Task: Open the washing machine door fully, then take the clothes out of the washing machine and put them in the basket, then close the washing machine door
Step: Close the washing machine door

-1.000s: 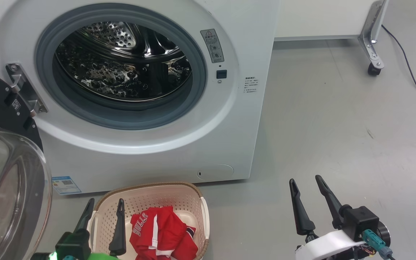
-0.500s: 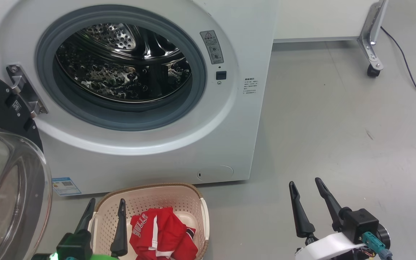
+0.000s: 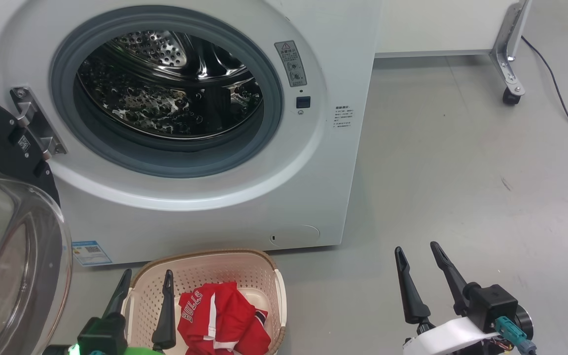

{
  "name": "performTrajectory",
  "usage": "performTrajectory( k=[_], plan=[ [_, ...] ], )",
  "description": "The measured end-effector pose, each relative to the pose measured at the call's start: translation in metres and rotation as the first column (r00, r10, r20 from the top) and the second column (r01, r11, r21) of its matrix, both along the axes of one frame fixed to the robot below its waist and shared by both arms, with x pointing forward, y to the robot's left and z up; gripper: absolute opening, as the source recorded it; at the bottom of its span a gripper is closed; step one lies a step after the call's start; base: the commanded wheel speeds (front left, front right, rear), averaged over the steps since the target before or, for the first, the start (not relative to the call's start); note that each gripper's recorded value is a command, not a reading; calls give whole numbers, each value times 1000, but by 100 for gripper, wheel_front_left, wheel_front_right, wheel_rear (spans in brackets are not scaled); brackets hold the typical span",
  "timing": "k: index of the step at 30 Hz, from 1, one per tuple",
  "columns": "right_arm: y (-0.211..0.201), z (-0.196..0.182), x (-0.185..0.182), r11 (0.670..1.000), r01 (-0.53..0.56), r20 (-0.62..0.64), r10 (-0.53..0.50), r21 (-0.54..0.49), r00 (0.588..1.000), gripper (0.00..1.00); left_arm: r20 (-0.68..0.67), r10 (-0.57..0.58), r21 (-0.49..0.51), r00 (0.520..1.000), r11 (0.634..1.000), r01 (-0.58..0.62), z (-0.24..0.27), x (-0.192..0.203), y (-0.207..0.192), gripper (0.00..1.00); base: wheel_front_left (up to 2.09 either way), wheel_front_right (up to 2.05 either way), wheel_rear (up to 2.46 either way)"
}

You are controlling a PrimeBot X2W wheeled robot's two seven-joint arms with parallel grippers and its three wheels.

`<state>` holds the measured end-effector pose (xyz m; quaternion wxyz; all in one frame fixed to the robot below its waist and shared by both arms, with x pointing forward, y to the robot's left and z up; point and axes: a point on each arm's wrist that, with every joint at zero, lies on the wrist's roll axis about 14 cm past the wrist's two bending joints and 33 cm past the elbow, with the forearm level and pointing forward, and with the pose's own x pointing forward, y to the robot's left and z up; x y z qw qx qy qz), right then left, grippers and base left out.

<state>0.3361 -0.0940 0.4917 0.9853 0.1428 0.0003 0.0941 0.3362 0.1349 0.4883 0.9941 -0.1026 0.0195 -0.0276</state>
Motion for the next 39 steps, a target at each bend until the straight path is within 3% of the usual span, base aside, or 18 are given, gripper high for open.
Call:
performTrajectory(
  k=[39],
  plan=[
    [-2,-4,2,1000,6,-13,-6,2,1000,100,22,-17,7,1000,1000,17,10,4,-4,100,-73,73,0]
  ],
)
